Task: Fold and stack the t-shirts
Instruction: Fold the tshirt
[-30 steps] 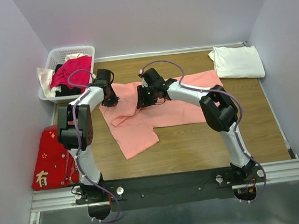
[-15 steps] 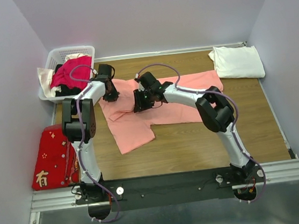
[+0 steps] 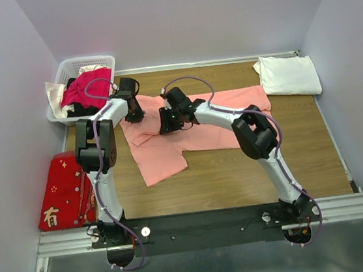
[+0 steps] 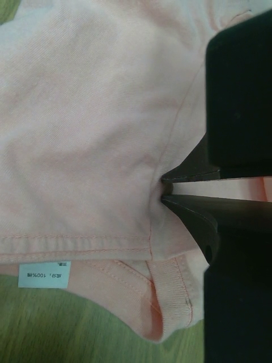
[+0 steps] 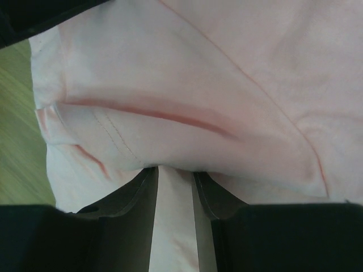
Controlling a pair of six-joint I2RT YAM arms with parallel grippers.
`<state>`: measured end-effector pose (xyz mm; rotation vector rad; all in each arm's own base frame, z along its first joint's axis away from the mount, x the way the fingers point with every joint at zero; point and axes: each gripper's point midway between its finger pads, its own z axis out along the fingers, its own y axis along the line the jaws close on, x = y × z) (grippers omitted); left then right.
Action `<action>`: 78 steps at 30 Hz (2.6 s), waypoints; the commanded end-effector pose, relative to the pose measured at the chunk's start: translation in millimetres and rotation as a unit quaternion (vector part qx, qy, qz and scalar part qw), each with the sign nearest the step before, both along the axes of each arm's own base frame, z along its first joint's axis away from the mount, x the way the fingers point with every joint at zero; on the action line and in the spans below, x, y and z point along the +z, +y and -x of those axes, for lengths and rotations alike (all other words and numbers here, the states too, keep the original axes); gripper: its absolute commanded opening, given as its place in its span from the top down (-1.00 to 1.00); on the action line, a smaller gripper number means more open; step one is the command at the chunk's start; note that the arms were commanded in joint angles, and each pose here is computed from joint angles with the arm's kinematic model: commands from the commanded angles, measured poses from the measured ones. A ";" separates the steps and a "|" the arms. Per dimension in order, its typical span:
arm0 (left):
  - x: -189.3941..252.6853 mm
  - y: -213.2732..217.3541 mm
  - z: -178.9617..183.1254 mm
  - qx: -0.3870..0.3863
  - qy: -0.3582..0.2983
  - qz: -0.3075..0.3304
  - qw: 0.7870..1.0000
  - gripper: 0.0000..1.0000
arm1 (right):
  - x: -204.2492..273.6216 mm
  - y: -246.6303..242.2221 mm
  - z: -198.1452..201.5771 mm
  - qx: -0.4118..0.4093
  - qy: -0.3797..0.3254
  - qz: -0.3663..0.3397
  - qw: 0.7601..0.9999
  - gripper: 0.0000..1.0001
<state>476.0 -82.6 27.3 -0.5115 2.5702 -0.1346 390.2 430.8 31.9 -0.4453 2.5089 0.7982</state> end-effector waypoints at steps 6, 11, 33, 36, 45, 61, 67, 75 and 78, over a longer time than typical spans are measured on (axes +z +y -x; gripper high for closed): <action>-32.1 9.1 24.2 0.000 0.049 -0.015 0.999 0.54 | -21.2 -1.8 -21.0 -0.022 -0.033 0.041 0.998 0.23; -32.7 9.8 25.1 0.000 0.050 -0.017 0.999 0.54 | -20.8 -4.9 -21.7 -0.026 -0.036 0.047 0.998 0.74; -38.1 16.0 13.1 0.006 0.051 -0.035 0.998 0.55 | 41.9 -32.3 6.2 -0.034 -0.049 0.038 0.997 0.99; -37.7 17.5 10.1 0.006 0.051 -0.038 0.998 0.55 | 37.9 -38.3 19.3 -0.027 -0.032 0.039 0.998 0.99; -31.4 21.3 -1.6 0.009 0.042 -0.046 0.998 0.55 | 11.3 -57.6 52.2 -0.019 0.018 0.061 0.998 0.99; 27.5 31.1 -2.0 -0.003 -0.025 -0.070 0.997 0.57 | 48.2 -127.8 42.7 -0.116 -0.057 0.172 0.977 -0.24; 62.6 37.1 36.0 -0.003 -0.046 -0.088 0.995 0.57 | 64.4 -203.5 34.5 -0.235 -0.054 0.216 0.946 -0.23; 78.4 20.2 121.2 -0.022 -0.039 -0.068 0.997 0.56 | 44.7 -317.8 47.0 -0.359 0.009 0.251 0.899 -0.22; 77.4 6.0 156.6 -0.036 -0.029 -0.048 0.998 0.54 | 42.2 -344.0 54.7 -0.389 0.024 0.264 0.882 -0.23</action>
